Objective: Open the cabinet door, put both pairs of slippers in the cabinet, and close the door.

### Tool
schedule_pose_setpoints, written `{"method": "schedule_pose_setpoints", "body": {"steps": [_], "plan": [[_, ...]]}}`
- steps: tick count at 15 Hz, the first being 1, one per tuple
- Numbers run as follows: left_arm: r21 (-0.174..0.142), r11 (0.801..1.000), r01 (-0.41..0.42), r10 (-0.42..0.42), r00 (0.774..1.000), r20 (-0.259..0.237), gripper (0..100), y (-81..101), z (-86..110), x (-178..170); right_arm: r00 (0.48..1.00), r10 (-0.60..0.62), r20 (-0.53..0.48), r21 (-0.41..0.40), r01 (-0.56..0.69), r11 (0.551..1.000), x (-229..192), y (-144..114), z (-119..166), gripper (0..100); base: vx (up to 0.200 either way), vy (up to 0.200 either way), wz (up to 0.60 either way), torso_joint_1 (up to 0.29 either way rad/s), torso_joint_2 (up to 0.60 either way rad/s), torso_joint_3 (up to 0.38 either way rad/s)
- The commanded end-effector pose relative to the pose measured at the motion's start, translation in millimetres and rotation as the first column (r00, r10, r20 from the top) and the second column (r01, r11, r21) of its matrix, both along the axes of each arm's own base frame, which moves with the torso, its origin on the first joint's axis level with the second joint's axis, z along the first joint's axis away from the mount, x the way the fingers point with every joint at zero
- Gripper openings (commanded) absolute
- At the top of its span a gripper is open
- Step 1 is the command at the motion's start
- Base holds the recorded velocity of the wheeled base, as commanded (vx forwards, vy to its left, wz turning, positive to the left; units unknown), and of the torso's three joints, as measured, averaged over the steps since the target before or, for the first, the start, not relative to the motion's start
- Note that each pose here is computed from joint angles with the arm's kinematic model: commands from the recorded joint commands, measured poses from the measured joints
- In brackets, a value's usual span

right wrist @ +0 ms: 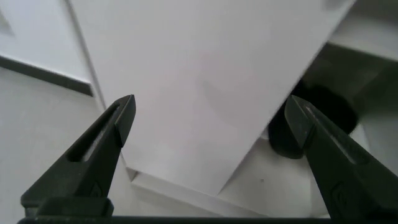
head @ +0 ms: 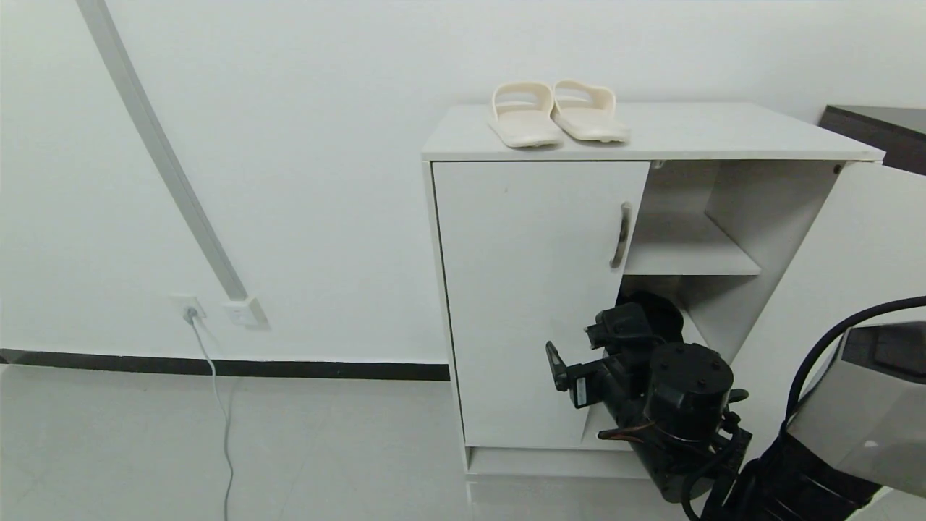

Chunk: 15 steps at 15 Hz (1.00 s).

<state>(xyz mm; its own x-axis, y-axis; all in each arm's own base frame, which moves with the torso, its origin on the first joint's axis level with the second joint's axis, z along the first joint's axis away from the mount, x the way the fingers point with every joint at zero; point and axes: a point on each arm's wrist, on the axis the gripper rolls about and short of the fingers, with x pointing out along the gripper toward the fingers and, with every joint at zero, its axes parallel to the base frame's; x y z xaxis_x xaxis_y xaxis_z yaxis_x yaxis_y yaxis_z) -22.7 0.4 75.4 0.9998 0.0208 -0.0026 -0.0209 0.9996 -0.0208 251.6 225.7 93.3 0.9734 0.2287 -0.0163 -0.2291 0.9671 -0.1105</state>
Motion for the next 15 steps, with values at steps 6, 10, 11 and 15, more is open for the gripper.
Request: {"method": "schedule_pose_setpoints", "body": {"steps": [6,10,11,15], "plan": [[-0.001,1.000,-0.001,0.001,1.000,-0.001,0,0.0,-0.1,0.0,1.000,0.002,-0.003,-0.003,-0.002,1.000,-0.2,0.8,-1.7,100,0.000,0.000,0.00,0.141,-0.47,-0.330],[-0.001,1.000,-0.001,0.001,1.000,-0.001,0,0.0,-0.1,0.0,1.000,0.002,-0.003,-0.003,-0.002,1.000,-0.2,0.8,-1.7,100,0.000,0.000,0.00,0.177,-0.49,-0.316],[-0.001,1.000,-0.001,0.001,1.000,-0.001,0,0.0,-0.1,0.0,1.000,0.002,-0.003,-0.003,-0.002,1.000,-0.2,0.8,-1.7,100,0.000,0.000,0.00,0.193,-0.49,-0.310],[-0.001,1.000,-0.001,0.001,1.000,-0.001,0,0.0,-0.1,0.0,1.000,-0.008,-0.006,-0.006,0.008,1.000,2.8,-2.0,-3.3,100,0.000,0.000,0.00,0.206,-0.52,-0.316]]}}
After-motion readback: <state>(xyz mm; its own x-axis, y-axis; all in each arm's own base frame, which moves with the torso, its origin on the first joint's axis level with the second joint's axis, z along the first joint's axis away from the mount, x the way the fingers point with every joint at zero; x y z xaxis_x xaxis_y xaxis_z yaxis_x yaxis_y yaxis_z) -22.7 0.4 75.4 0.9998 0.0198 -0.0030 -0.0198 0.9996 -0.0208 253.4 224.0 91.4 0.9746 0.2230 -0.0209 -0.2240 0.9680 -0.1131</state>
